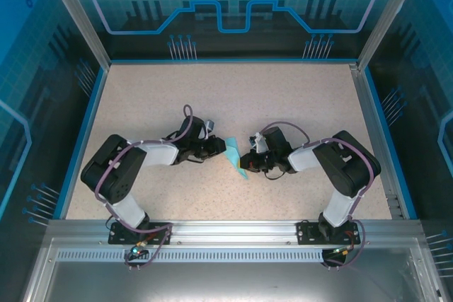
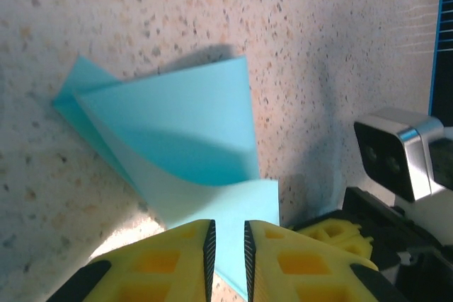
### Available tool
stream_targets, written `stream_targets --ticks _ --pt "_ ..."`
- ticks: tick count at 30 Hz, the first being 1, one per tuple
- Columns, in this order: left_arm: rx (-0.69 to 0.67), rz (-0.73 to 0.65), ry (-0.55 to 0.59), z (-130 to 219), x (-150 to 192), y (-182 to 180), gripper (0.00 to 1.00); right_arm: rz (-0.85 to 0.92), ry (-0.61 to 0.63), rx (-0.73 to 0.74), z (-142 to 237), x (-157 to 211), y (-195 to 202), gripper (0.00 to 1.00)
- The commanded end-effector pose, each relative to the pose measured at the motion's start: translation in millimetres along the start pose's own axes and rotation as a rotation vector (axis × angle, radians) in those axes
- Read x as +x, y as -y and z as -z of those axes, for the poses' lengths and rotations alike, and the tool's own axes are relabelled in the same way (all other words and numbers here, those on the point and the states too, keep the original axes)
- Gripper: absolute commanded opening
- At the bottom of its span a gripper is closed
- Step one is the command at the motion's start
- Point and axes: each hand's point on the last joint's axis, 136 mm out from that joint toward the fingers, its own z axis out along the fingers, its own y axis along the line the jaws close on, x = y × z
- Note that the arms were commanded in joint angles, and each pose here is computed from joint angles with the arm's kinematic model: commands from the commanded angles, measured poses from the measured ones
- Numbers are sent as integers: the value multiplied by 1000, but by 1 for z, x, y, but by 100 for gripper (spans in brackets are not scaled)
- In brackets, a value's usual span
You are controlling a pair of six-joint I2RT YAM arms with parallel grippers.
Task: Fold a paper plane with a square sheet of paper (pick it up from the middle)
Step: Fold the wing for the fifth time at the center of the table.
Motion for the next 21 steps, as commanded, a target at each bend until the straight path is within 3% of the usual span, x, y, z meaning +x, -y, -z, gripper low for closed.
stream_targets --ticks 1,21 --pt "-42 -40 24 -6 -12 -8 21 -128 -89 123 -3 33 44 4" --pt "-37 -45 17 -21 -31 -13 20 -127 -106 142 -2 42 53 4"
